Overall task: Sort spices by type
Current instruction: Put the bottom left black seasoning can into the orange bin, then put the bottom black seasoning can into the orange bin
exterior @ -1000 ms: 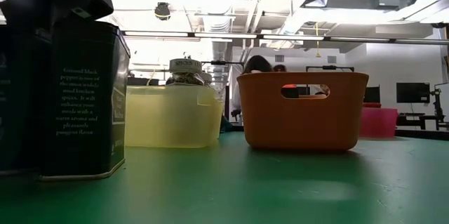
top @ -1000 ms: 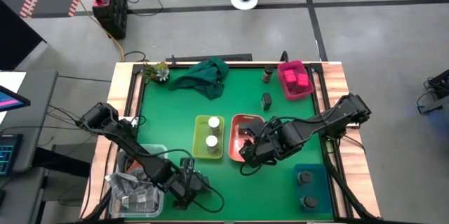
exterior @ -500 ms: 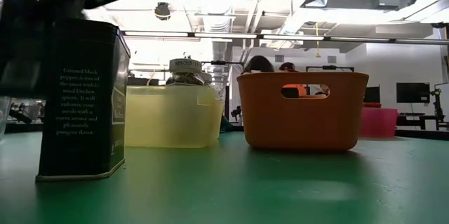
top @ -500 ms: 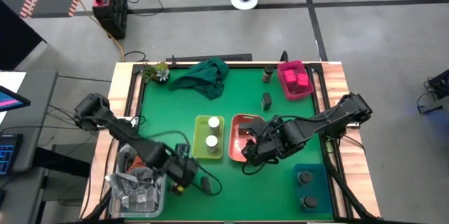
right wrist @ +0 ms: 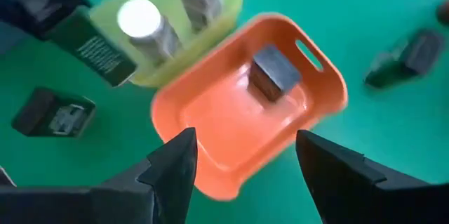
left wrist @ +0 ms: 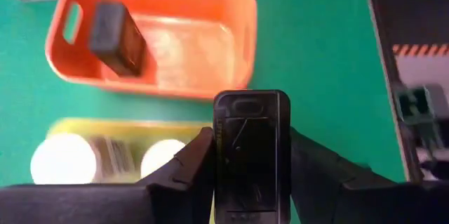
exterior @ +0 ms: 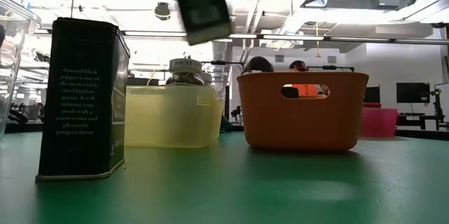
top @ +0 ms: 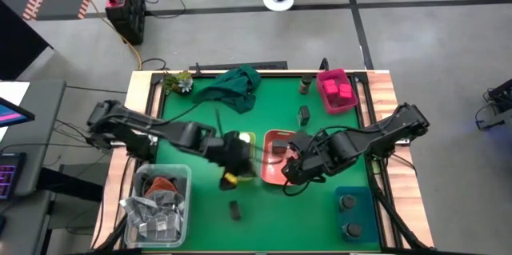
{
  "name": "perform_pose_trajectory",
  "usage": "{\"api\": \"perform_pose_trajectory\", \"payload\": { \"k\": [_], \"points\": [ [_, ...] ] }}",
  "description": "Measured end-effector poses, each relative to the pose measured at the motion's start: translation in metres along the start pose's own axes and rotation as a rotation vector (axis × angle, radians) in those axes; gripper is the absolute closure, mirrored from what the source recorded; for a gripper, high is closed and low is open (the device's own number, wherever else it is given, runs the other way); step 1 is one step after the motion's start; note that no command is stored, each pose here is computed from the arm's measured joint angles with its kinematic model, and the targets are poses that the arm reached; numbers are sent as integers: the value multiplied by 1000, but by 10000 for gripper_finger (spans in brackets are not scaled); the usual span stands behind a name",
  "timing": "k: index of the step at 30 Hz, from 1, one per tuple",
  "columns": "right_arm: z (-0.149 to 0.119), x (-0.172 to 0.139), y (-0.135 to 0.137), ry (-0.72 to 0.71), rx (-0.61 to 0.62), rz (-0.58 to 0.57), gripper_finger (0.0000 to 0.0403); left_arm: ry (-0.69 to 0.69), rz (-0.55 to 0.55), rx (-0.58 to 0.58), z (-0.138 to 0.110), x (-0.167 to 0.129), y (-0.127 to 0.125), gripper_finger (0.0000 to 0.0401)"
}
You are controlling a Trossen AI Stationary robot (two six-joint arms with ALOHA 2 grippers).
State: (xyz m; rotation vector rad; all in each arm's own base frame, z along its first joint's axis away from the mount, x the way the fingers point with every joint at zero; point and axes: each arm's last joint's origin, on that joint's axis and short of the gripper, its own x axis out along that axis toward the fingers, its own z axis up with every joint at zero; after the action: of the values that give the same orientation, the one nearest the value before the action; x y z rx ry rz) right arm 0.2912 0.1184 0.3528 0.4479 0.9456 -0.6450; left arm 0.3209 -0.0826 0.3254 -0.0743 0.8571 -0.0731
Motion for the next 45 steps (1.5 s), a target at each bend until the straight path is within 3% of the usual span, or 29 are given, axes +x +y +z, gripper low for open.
{"api": "perform_pose_trajectory", "payload": {
  "k": [6, 14, 27, 32, 41, 45],
  "points": [
    [-7, -19, -19, 29, 48, -46, 133, -70, 25, 13, 29, 27, 29, 262],
    [-18, -36, -21, 43, 107, 7, 133, -65, -2, 109, 48, 78, 45, 263],
    [-36, -45, -14, 28, 165, 27, 133, 67, 138, 291, 39, 144, 52, 263],
    [-36, -45, -13, 12, 178, 26, 133, 121, 171, 295, 32, 151, 54, 245],
    [-35, -45, -13, 2, 183, 31, 133, 101, 226, 284, 34, 152, 55, 171],
    [-35, -45, -13, 1, 183, 32, 133, 72, 228, 266, 40, 136, 54, 155]
  ]
}}
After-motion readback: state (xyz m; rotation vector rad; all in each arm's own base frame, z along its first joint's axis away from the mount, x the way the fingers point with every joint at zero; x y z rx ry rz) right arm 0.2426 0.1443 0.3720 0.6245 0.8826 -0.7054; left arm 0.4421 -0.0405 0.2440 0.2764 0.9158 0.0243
